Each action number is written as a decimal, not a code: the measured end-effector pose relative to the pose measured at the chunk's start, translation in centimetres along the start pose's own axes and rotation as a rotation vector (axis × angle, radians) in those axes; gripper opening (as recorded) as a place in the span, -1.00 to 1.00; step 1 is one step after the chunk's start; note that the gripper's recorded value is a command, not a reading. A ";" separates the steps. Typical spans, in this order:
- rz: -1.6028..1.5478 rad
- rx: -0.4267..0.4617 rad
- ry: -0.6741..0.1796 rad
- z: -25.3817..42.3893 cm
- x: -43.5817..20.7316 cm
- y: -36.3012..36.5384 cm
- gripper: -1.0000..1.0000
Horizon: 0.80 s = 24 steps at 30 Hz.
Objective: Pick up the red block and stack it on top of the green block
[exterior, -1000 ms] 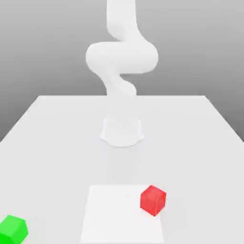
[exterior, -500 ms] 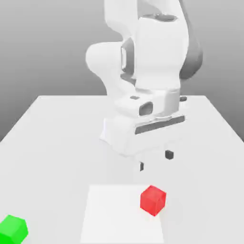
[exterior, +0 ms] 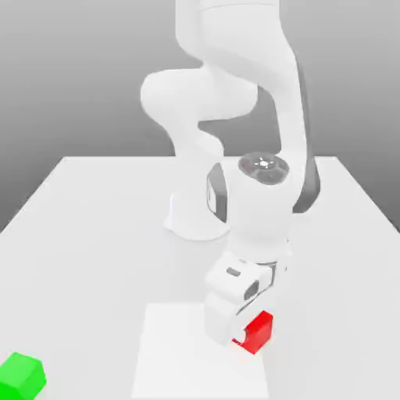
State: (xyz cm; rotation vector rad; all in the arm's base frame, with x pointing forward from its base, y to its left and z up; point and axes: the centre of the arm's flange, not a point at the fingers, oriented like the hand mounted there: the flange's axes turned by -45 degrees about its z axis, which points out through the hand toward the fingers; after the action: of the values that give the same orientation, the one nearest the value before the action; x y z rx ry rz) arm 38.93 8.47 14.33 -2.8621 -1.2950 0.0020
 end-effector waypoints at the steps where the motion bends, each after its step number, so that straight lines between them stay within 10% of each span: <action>1: 0.000 0.000 0.000 -0.4 0.0 0.0 -1.00; 7: 0.005 0.000 0.001 -5.8 0.0 0.2 -1.00; 24: 1.038 0.002 0.002 -6.5 -20.1 29.8 -1.00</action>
State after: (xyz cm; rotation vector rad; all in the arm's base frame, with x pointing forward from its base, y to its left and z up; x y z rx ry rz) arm 48.04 -26.32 20.87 -3.1251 0.2948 -0.0001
